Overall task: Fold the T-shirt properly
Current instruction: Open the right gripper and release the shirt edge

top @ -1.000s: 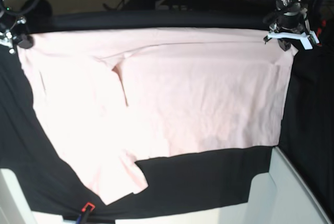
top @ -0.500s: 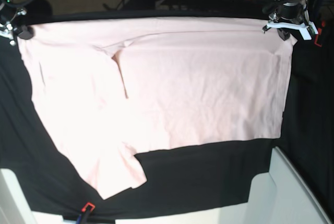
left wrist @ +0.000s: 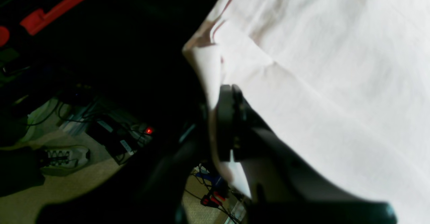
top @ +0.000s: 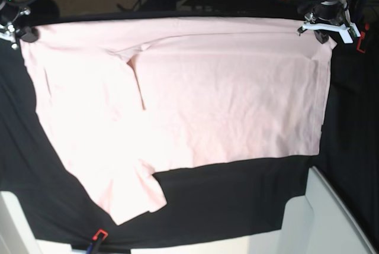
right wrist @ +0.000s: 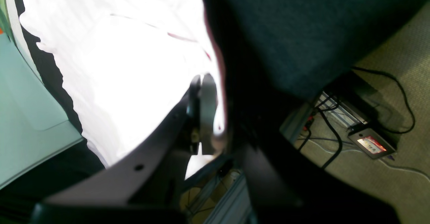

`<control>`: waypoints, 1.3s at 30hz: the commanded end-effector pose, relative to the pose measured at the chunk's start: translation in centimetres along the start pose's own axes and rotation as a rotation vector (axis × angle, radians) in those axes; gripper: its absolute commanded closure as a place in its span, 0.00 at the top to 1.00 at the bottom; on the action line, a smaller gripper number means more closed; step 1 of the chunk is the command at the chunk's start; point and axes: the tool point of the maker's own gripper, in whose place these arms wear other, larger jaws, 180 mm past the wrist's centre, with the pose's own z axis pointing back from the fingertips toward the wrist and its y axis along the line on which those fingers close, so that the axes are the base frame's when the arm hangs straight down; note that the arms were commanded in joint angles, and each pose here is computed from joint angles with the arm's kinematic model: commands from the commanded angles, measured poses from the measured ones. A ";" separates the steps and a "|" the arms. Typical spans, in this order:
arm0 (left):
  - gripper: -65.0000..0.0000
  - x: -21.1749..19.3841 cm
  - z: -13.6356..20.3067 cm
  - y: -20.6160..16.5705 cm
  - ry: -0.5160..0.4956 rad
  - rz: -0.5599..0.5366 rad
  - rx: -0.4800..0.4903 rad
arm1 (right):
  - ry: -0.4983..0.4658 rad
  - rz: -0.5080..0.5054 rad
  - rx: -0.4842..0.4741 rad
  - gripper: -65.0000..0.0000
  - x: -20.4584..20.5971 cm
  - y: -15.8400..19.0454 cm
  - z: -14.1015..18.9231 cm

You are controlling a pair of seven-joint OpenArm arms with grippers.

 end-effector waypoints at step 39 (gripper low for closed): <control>0.00 2.2 2.6 -2.6 -0.069 -0.083 -0.080 | -0.119 0.196 0.149 0.74 3.2 7.2 4.2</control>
